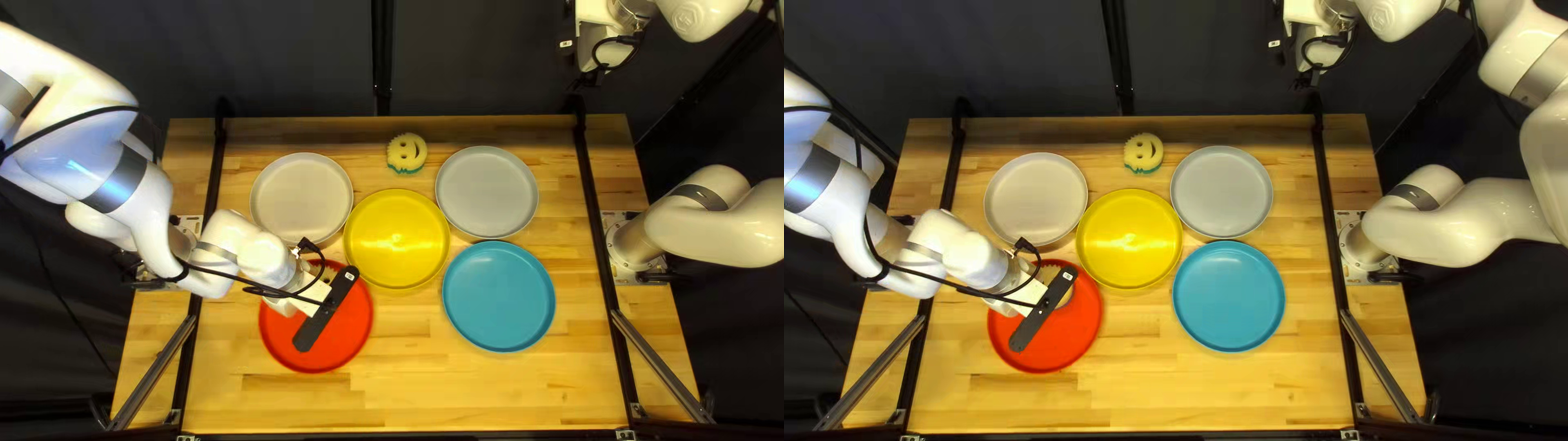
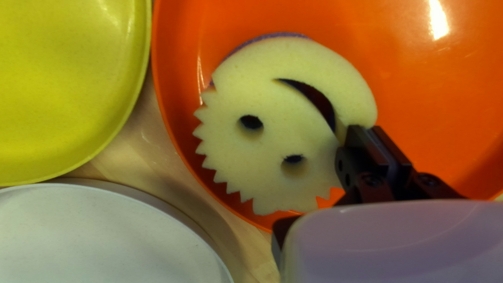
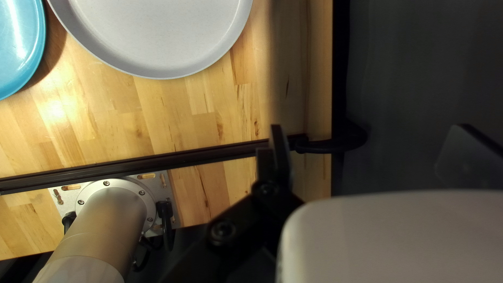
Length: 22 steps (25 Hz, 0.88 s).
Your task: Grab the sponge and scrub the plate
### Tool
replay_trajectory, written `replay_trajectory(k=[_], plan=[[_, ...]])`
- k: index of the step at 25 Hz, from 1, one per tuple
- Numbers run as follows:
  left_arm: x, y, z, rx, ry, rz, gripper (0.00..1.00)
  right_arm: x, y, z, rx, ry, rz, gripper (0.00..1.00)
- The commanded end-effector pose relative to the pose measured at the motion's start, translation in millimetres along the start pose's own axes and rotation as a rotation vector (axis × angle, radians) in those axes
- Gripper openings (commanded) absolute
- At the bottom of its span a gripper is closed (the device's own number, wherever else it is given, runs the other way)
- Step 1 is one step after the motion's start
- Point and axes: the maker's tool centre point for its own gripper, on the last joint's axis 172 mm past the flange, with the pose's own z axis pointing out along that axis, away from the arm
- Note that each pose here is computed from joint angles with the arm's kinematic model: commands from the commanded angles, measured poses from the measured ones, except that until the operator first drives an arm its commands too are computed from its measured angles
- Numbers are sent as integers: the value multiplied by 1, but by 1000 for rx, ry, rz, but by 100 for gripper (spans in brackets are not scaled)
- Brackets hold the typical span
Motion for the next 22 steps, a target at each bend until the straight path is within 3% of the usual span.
replay_trajectory(k=[1,5,13,22], plan=[[19,7,1,9,-1,20,0,0,0,0,0,0,0,100],[22,8,-9,20,-3,22,0,0,0,0,0,0,0,100],[-8,-10,-20,28,-4,3,0,0,0,0,0,0,0,100],[-19,-26,-84,81,-18,-13,0,0,0,0,0,0,0,100]])
